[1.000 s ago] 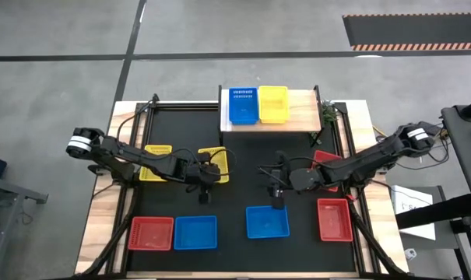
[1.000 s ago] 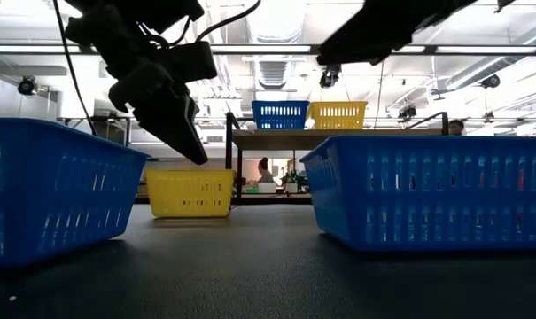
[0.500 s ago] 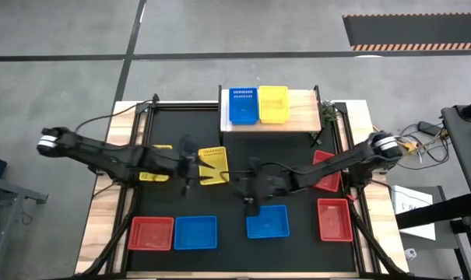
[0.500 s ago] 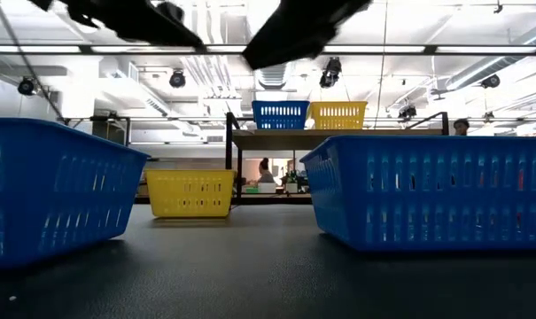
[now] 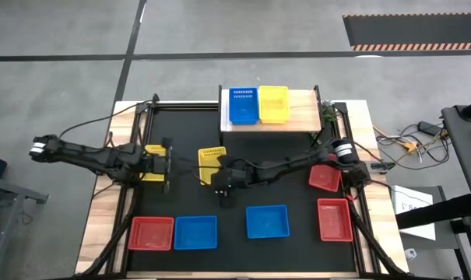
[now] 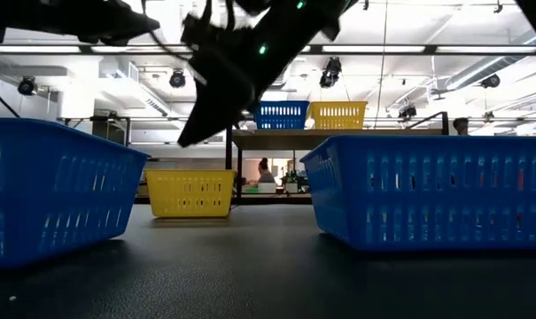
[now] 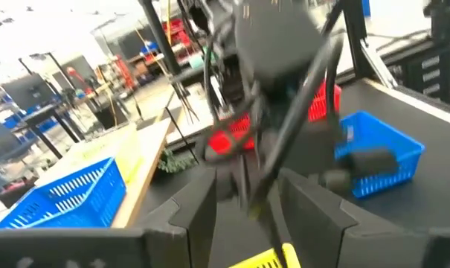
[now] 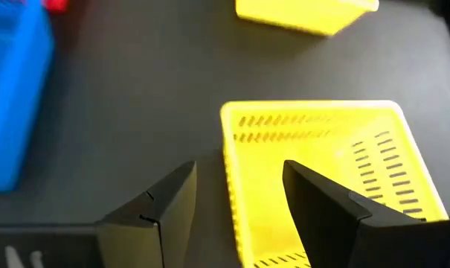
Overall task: Stack baskets on shelf by color
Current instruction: Stack the right yellow bin on top of the yellow bin on the shelf
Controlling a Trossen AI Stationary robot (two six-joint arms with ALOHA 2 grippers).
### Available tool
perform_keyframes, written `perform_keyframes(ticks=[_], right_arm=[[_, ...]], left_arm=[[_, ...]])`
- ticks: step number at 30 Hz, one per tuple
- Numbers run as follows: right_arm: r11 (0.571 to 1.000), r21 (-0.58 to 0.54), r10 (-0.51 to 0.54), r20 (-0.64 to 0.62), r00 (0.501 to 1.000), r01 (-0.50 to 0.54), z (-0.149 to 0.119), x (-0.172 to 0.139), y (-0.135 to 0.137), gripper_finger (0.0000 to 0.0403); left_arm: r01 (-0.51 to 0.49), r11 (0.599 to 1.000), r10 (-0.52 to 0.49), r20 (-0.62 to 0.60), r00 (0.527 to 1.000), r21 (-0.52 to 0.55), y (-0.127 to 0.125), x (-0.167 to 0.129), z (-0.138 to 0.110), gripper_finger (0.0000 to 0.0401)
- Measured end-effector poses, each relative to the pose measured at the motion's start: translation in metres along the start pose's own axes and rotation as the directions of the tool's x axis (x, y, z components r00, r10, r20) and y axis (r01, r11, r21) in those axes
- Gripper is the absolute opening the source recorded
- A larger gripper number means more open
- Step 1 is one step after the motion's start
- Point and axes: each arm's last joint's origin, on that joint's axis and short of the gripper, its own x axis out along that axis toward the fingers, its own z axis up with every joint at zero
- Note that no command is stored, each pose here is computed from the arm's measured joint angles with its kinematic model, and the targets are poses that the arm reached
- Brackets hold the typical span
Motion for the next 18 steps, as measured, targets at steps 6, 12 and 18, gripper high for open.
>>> perform_keyframes(ticks=[6, 12, 18], right_arm=[[1.000, 0.012, 0.022, -0.042, 0.999, -0.022, -0.009, 0.019, -0.013, 0.0194], [0.996, 0.029, 0.088, -0.055, 0.995, -0.086, -0.014, 0.024, -0.018, 0.0194], [0.996, 0.020, 0.089, -0.058, 0.994, -0.088, -0.017, 0.026, -0.019, 0.0191]], left_arm=[[-0.006, 1.000, 0.007, 0.018, 1.000, -0.013, 0.000, -0.006, -0.002, 0.0130], [-0.010, 1.000, 0.010, 0.028, 1.000, -0.006, 0.000, -0.005, -0.001, 0.0130], [-0.025, 1.000, 0.024, 0.062, 0.998, 0.017, 0.002, -0.005, 0.002, 0.0130]])
